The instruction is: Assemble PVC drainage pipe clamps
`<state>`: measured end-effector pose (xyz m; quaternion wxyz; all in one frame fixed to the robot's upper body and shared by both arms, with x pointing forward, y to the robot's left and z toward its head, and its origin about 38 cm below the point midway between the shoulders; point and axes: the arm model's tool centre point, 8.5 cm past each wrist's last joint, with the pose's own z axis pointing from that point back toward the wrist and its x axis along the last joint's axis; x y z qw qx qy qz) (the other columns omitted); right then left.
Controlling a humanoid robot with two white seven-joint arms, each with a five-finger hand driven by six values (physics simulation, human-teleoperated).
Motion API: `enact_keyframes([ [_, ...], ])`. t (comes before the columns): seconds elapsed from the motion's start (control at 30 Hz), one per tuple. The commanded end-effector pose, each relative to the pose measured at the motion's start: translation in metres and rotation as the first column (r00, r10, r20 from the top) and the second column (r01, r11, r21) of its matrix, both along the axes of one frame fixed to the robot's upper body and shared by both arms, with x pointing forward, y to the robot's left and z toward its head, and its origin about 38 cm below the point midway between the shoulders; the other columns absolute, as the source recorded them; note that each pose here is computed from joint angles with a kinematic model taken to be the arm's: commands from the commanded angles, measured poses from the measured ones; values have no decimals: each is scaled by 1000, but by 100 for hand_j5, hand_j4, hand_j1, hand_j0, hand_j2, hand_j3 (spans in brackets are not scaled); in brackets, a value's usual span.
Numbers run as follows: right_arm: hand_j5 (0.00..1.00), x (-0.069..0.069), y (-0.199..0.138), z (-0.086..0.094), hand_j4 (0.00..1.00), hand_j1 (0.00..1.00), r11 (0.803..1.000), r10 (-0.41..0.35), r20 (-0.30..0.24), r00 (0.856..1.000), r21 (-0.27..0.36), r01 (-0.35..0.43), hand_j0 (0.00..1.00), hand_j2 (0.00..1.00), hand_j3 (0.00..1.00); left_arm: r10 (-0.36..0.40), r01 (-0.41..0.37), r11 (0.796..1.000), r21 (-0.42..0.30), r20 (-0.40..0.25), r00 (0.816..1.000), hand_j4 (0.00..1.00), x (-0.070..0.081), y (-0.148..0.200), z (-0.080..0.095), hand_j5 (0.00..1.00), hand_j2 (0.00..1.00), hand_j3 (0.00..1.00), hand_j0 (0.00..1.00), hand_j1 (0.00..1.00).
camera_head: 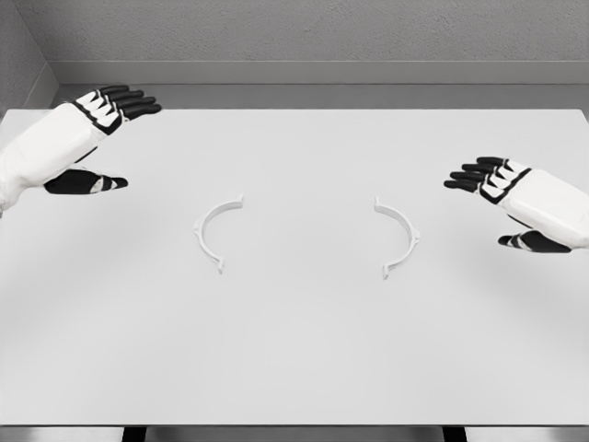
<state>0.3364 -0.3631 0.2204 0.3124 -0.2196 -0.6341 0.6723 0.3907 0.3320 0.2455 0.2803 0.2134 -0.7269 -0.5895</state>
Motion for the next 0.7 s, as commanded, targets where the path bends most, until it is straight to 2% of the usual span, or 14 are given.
enact_keyframes([
  [0.0,100,0,0,-2,100,100,1000,-3,-6,1000,5,3,100,100,100,-17,17,1000,-10,-30,999,100,1,-10,-15,100,100,100,100,100],
  [0.07,100,3,-7,-9,100,100,1000,-29,-21,999,9,29,100,100,100,-16,15,1000,-24,-41,999,100,3,-14,-21,100,100,100,100,100],
  [0.13,100,8,-6,-29,100,100,994,-72,-46,996,81,76,100,100,100,-16,15,1000,-25,-52,999,100,3,-15,-25,100,100,100,100,100],
  [0.2,100,13,-3,-45,100,100,995,-83,-89,993,45,88,100,100,100,-25,24,999,-30,-58,998,100,3,-19,-28,100,100,100,100,100],
  [0.23,100,17,-3,-46,100,100,996,-88,-93,992,25,90,100,100,100,-24,21,999,-43,-66,998,100,4,-21,-32,100,100,100,100,100],
  [0.33,100,36,7,-57,100,100,995,-94,-103,990,-27,92,100,100,100,28,-39,996,-80,-127,992,100,15,-14,-57,100,100,100,100,100],
  [0.43,100,47,16,-60,100,100,995,-93,-117,989,-43,88,100,100,100,37,-53,993,-108,-143,989,100,19,-17,-66,100,100,100,100,100],
  [0.5,100,52,24,-76,100,100,994,-103,-132,986,-31,100,100,100,100,28,-48,990,-135,-151,988,100,21,-26,-71,100,100,100,100,100],
  [0.67,100,55,36,-83,100,100,996,-86,-145,986,-38,81,100,100,100,20,-44,989,-143,-165,986,100,21,-31,-76,100,100,100,100,100],
])
